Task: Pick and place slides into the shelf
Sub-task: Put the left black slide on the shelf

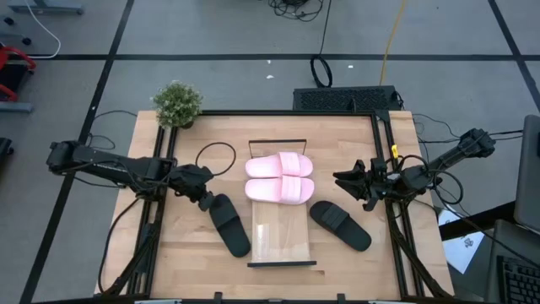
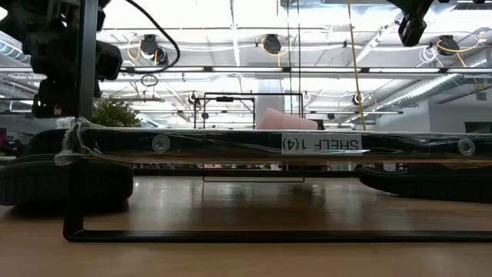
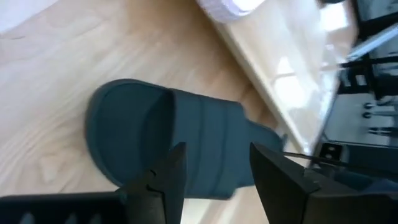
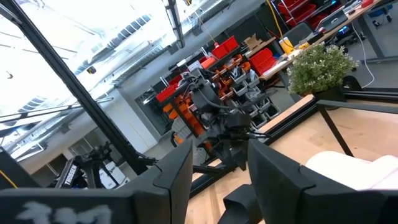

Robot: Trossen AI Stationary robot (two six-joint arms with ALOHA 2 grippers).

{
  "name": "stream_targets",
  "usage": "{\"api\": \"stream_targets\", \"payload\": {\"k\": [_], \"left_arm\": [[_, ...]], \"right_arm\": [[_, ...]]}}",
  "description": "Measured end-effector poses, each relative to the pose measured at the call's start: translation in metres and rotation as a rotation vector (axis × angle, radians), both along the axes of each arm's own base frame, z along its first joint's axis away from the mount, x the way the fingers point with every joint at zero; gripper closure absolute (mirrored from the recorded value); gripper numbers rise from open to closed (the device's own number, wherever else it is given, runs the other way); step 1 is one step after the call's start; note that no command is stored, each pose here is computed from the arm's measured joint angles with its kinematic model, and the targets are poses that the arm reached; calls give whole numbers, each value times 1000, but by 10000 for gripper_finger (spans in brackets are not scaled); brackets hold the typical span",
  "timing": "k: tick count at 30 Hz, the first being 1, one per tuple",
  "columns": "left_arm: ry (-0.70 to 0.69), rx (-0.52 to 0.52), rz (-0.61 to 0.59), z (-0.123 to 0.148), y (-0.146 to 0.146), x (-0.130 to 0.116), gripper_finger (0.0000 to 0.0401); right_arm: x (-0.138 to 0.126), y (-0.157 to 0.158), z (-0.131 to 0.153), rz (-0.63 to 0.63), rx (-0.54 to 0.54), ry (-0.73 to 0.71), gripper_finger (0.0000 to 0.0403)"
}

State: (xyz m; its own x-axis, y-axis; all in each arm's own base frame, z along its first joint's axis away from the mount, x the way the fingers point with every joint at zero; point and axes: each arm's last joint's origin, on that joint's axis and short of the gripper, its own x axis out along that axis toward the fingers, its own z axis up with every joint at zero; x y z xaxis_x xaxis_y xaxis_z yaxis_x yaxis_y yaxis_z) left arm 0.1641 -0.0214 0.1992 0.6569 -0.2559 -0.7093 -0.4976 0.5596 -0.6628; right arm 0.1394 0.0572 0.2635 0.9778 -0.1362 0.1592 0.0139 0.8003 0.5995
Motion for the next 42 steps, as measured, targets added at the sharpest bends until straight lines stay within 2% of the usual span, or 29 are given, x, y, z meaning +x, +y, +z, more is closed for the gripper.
{"api": "stream_targets", "payload": {"k": [10,15,21,33,42], "left_arm": [[137,-17,-97,-27,-1,19,231],[65,-46,-154,-28,-1,30,231],[104,-74,-180,-36,-1,33,231],[65,-127,-263,-36,-3,37,231],[58,-123,-278,-36,-3,37,231]], "right_arm": [[0,0,0,1,11,-6,261],[0,0,1,3,22,-11,261],[0,0,0,7,28,-7,261],[0,0,0,4,24,-6,261],[0,0,0,4,23,-6,261]]}}
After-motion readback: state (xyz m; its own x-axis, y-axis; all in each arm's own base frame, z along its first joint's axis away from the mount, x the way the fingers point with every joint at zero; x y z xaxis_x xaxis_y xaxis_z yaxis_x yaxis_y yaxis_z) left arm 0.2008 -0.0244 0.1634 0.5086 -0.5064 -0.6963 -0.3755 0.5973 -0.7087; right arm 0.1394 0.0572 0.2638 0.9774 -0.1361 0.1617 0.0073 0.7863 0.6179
